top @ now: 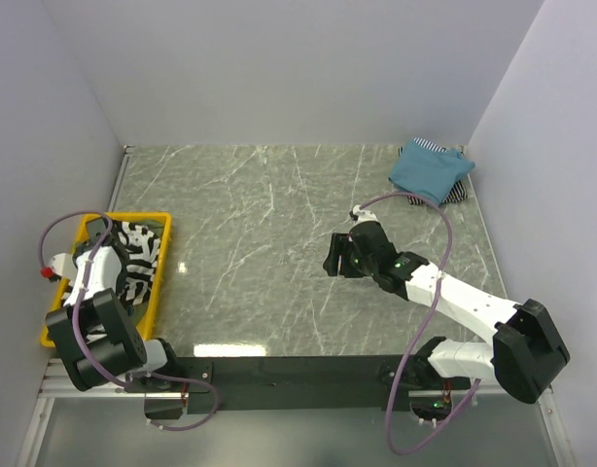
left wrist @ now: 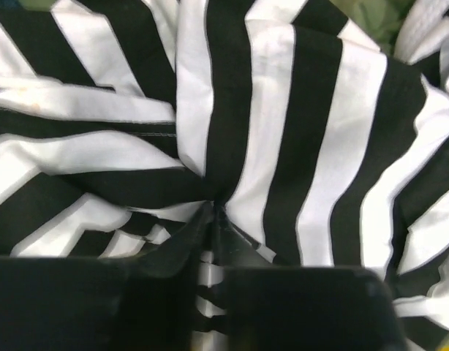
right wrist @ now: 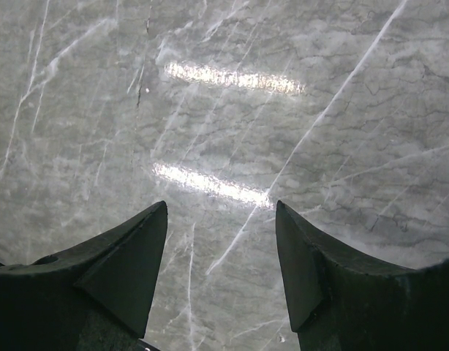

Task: Fold and stack the tank tops
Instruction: Grab the tank top from the pile

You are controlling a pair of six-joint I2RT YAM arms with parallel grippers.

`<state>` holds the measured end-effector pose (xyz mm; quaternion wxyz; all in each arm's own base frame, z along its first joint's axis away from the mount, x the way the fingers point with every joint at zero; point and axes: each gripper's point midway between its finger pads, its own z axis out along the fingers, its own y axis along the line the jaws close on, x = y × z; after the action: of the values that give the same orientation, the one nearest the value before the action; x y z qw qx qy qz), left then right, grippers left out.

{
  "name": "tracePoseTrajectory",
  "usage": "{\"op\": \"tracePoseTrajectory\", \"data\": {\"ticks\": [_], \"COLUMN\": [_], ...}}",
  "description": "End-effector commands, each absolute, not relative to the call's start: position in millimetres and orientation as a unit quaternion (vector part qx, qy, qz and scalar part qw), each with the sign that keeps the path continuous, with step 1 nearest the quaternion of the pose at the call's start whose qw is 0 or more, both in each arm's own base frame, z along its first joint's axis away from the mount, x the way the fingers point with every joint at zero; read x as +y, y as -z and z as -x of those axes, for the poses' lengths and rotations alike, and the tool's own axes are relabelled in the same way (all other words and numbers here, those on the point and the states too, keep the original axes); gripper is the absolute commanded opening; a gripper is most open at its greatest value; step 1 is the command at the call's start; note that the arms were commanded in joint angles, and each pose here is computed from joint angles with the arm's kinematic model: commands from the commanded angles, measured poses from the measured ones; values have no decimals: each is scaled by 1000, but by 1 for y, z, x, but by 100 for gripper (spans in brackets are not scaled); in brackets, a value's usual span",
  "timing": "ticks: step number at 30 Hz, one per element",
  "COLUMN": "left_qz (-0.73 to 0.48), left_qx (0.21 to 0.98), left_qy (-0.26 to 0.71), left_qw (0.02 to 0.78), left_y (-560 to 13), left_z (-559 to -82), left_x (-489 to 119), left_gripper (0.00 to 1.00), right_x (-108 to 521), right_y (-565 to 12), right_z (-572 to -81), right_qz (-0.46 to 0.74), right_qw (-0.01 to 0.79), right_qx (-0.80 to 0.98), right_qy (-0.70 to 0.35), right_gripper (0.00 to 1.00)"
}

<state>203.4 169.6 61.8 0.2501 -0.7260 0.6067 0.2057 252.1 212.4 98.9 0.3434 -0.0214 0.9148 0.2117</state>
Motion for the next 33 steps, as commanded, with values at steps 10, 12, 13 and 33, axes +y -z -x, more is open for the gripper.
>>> {"op": "tracePoseTrajectory", "data": {"ticks": [10,12,13,33], "left_qz": [694,684,675,724], "left_qx": [605,600,600,590], "left_qy": [-166,-144,-136,-172], "left_qw": [353,389,408,313], "left_y": [-132,-164,-181,-103], "left_z": [-225,-235,-237,-204], "left_x": [181,182,181,159], "left_gripper": [1,1,1,66], "right_x": [212,213,214,214], "right_y": [-99,-103,-104,-113], "right_z": [-254,-256,-256,-256], "right_qz": [23,21,22,31], "right_qw": [359,362,364,370], "right_qx": [909,907,906,904], "right_qy": [-211,-213,-215,-214], "right_gripper": [68,68,68,68]}}
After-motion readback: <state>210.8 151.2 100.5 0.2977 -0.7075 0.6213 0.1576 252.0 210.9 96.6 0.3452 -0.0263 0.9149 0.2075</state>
